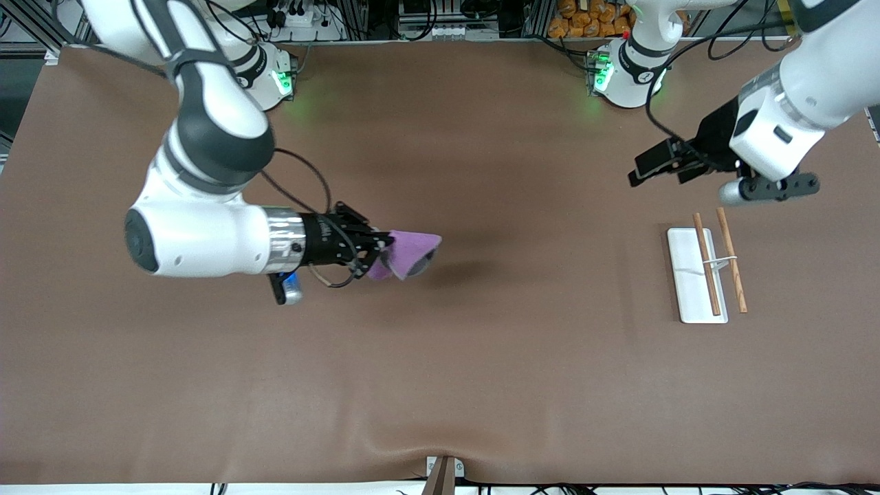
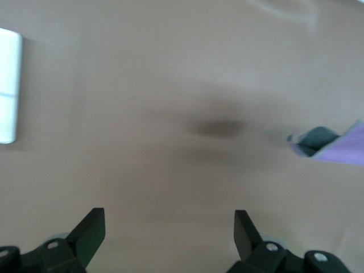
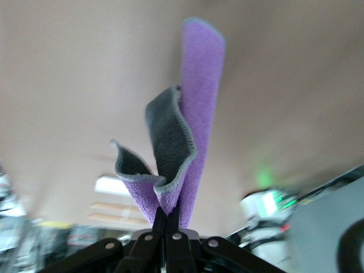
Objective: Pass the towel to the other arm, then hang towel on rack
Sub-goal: 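Lift the towel with the right gripper while the left gripper approaches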
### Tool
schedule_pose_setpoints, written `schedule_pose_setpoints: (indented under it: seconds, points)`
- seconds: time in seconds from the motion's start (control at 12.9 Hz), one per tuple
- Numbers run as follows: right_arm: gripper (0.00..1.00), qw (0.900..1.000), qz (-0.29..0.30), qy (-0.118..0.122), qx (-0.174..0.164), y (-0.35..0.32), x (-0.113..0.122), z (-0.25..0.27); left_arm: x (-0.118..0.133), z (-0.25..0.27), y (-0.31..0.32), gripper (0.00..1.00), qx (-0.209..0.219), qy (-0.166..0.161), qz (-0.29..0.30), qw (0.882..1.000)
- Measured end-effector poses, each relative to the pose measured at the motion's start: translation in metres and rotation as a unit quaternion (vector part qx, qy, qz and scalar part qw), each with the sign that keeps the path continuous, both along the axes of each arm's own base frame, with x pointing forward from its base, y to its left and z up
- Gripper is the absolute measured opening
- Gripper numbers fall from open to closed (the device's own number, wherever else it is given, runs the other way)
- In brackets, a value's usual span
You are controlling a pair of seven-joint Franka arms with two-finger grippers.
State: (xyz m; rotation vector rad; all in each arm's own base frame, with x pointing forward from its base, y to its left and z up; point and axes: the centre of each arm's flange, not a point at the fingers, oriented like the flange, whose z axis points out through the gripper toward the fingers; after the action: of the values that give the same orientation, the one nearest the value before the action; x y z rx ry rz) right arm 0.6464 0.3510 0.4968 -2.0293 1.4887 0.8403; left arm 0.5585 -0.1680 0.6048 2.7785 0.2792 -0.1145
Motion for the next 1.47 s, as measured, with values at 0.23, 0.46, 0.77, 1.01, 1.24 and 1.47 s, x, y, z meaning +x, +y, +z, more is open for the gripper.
schedule_pose_setpoints:
  seconds: [0.23, 0.46, 0.77, 1.01, 1.24, 1.47]
  points:
    - [0.01, 0.996, -0.079, 0.004, 0.035, 0.024, 0.002, 0.014, 0.016, -0.019, -0.015, 1.00, -0.022, 0.002, 0.022, 1.000]
    - [0.01, 0.985, -0.165, 0.012, 0.055, 0.040, 0.005, 0.025, 0.028, -0.024, -0.039, 1.00, -0.033, 0.005, 0.055, 0.998]
    - [0.01, 0.967, -0.236, 0.036, 0.090, 0.076, -0.005, 0.027, 0.054, -0.038, -0.054, 1.00, -0.050, -0.003, 0.084, 0.995]
    - [0.01, 0.958, -0.268, 0.040, 0.099, 0.096, -0.009, 0.016, 0.067, -0.053, -0.060, 1.00, -0.078, 0.001, 0.106, 0.991]
    - [0.01, 0.951, -0.287, 0.032, 0.111, 0.107, -0.011, 0.010, 0.082, -0.069, -0.061, 1.00, -0.104, 0.008, 0.150, 0.983]
    - [0.01, 0.948, -0.295, 0.029, 0.116, 0.105, -0.010, 0.011, 0.101, -0.097, -0.061, 1.00, -0.127, 0.019, 0.200, 0.971]
